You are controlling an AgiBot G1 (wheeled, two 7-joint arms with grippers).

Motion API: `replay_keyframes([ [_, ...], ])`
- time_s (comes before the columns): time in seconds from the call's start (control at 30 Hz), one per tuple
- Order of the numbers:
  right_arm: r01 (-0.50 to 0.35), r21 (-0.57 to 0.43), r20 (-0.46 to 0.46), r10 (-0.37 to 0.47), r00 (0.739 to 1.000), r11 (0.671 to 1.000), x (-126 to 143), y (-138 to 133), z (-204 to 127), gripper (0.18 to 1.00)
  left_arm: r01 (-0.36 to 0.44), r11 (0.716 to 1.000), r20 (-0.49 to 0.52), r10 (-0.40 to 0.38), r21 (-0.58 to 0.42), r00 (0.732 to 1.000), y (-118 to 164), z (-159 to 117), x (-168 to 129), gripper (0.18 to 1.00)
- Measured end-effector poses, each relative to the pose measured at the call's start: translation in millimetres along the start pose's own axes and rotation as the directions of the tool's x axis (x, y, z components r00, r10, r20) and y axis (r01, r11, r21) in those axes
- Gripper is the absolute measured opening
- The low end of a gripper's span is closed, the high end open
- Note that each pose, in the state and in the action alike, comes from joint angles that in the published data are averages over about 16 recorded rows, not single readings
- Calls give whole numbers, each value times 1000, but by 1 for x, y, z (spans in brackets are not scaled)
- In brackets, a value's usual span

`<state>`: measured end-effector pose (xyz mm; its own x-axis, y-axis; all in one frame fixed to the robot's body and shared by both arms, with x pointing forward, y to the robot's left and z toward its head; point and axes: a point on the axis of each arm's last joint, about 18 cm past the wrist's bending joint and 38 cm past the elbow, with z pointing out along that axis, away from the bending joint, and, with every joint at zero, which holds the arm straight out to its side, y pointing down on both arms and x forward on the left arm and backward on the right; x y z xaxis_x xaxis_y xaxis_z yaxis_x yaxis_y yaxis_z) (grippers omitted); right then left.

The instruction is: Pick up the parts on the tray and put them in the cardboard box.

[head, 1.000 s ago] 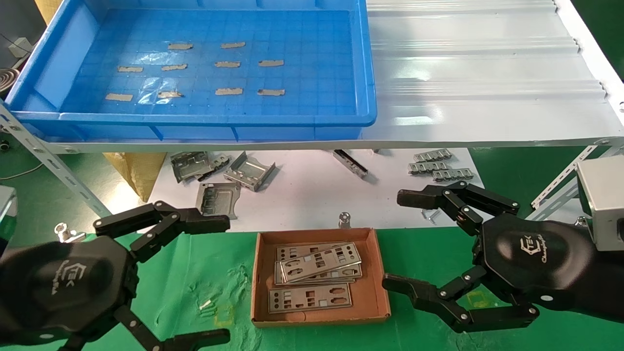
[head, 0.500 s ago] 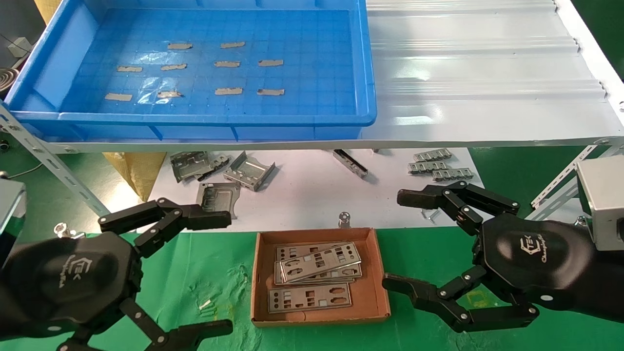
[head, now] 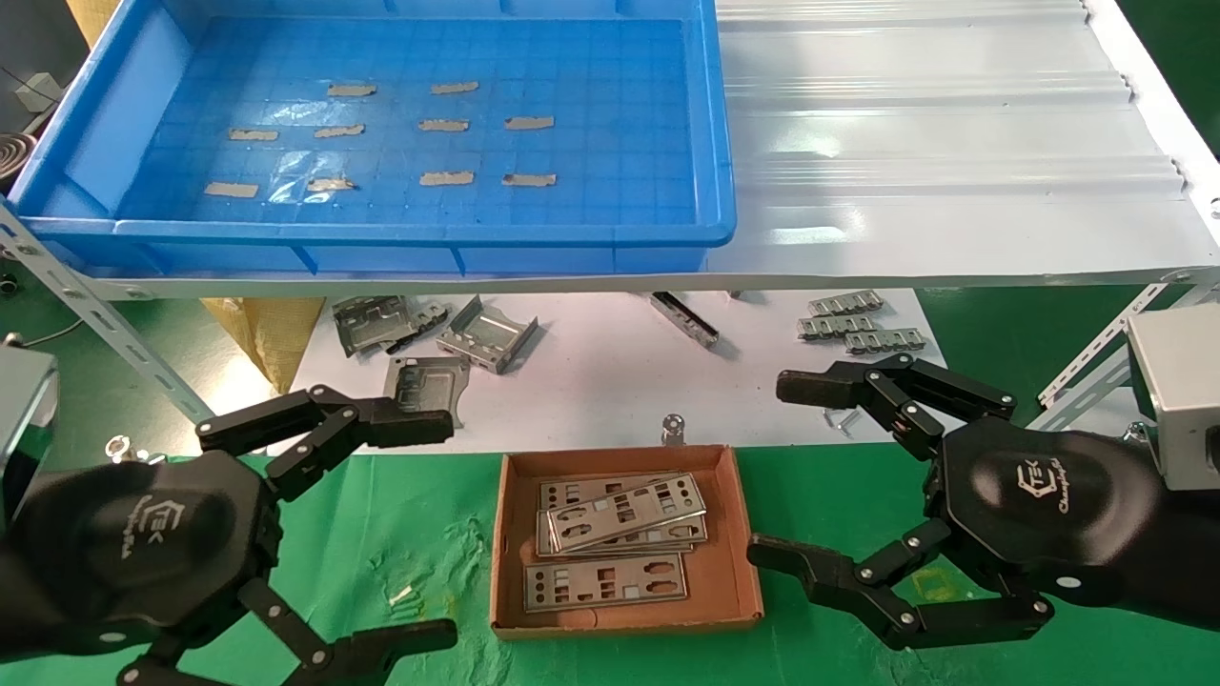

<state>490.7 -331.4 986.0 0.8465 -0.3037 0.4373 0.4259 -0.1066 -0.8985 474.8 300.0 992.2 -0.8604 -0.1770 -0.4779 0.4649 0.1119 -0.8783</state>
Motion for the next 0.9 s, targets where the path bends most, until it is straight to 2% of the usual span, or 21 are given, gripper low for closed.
replay_keyframes([
  [0.9,0,0,0,0,1000,1000,0,0,0,1000,1,1000,2,-1,0,1000,1,0,-1,1001],
])
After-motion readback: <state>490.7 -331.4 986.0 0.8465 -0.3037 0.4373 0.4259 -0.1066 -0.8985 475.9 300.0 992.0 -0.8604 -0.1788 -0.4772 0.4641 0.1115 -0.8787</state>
